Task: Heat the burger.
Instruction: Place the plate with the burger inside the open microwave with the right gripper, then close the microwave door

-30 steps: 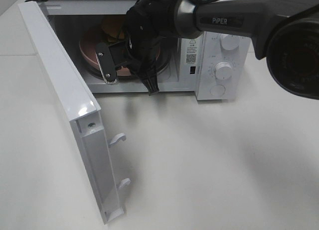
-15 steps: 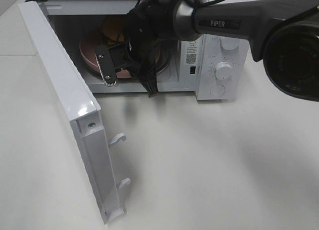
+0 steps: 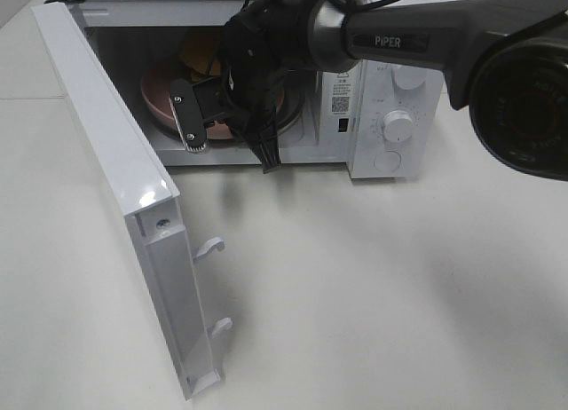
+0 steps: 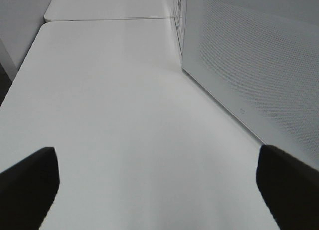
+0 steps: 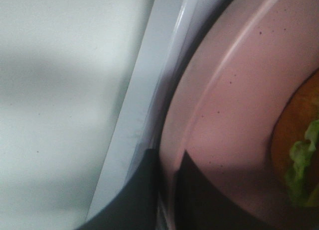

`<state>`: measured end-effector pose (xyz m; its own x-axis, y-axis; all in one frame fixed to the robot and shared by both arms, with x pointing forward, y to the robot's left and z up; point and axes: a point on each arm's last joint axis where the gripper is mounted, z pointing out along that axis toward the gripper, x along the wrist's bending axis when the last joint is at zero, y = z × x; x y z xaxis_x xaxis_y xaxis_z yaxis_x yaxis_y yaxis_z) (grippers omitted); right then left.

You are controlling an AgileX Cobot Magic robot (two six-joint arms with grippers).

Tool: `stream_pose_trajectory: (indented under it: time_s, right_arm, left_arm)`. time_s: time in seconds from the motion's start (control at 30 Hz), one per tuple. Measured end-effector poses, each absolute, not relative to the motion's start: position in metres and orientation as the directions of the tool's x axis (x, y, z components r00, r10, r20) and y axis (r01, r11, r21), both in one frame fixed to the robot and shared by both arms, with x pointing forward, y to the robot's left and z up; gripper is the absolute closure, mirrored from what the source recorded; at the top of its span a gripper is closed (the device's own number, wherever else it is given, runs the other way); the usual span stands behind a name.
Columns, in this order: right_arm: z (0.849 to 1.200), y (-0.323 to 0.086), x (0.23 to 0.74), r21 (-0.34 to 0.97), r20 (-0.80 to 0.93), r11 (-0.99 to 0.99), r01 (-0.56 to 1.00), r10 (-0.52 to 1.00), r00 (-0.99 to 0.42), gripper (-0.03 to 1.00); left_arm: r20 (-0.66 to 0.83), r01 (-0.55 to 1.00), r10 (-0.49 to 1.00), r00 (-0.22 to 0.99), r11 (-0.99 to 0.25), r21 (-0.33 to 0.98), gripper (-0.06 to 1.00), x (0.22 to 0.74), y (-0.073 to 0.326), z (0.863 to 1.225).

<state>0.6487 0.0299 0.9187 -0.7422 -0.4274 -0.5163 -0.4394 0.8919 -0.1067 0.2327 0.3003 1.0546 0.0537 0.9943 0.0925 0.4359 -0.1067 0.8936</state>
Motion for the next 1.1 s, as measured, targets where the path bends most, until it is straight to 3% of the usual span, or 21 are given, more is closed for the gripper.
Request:
stream_pose_trajectory:
  time_s: [0.23, 0.53, 0.83, 1.1]
  right_arm:
    - [0.921, 0.032, 0.651, -0.097, -0.544, 0.890, -0.445, -0.422, -0.725, 0.82]
    - [0.923, 0.034, 0.652, -0.035, -0.568, 0.925, -0.379, -0.330, -0.754, 0.53]
    - [0.924, 0.033, 0.651, -0.017, -0.559, 0.934, -0.358, -0.306, -0.770, 0.39]
    - [0.937, 0.032, 0.647, 0.002, -0.551, 0.938, -0.346, -0.288, -0.784, 0.33]
  left_arm:
    - [0.092, 0.436, 0.994, 0.054, -0.107, 0.894, -0.05, 0.233, 0.300, 1.055]
    - [0.092, 0.436, 0.994, 0.054, -0.107, 0.894, -0.05, 0.233, 0.300, 1.055]
    - [0.092, 0.436, 0.994, 0.054, -0.107, 0.894, -0.05, 0.233, 0.300, 1.055]
    - [0.092, 0.436, 0.994, 0.054, -0.107, 0.894, -0.05, 0.233, 0.300, 1.055]
